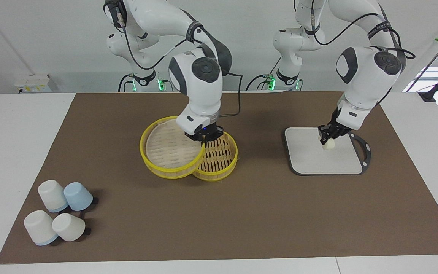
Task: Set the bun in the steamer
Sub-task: 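Lift the lid off with the right gripper while the left gripper lifts the bun, then lower the bun into the open steamer and open the left gripper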
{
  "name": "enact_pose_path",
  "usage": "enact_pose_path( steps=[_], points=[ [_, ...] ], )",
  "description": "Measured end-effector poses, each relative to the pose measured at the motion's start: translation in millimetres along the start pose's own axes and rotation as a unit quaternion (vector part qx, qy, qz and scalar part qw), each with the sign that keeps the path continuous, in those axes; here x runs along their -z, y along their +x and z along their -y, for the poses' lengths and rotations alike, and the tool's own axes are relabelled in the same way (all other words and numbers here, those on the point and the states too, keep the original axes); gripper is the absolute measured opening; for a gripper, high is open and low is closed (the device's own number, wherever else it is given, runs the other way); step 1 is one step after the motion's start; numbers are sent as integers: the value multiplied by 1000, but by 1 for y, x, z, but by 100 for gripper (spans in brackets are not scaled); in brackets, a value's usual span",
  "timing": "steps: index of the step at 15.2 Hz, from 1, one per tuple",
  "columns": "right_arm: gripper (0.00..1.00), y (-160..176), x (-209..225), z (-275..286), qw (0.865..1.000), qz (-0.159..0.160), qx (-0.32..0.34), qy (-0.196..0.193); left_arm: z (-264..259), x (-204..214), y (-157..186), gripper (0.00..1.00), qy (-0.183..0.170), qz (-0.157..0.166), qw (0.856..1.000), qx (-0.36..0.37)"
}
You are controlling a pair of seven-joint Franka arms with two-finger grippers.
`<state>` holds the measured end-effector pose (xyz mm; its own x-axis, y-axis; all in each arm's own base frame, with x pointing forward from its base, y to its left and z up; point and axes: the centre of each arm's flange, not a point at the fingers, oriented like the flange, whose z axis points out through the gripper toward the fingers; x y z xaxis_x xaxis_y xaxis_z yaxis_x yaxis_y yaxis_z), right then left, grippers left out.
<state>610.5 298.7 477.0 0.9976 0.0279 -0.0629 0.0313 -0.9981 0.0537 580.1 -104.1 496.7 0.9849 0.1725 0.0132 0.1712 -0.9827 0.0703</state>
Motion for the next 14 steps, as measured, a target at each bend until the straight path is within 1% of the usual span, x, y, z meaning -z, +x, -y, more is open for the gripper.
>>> enact_pose_path(
  steps=[1, 3, 5, 7, 9, 11, 12, 14],
  points=[
    [8, 5, 7, -26, 1000, 7, 7, -1, -32, 9, -8, 27, -4, -5, 1000, 10],
    [8, 12, 18, -77, 1000, 20, 23, 0, -106, 11, -36, 27, -11, -9, 1000, 22],
    [8, 19, 21, -126, 998, 35, 42, 2, -175, -2, -70, 27, -22, -13, 999, 29],
    [8, 24, 19, -174, 997, 50, 57, 15, -232, -29, -98, 27, -40, -23, 998, 41],
    [8, 28, 13, -220, 995, 59, 65, 38, -265, -58, -111, 27, -54, -29, 997, 45],
    [8, 29, 6, -254, 994, 63, 75, 52, -283, -90, -119, 27, -49, -23, 998, 42],
    [8, 29, 3, -263, 993, 66, 77, 54, -292, -108, -124, 26, -46, -25, 998, 41],
    [8, 27, 1, -263, 993, 69, 81, 56, -308, -140, -134, 27, -38, -30, 998, 36]
  ],
)
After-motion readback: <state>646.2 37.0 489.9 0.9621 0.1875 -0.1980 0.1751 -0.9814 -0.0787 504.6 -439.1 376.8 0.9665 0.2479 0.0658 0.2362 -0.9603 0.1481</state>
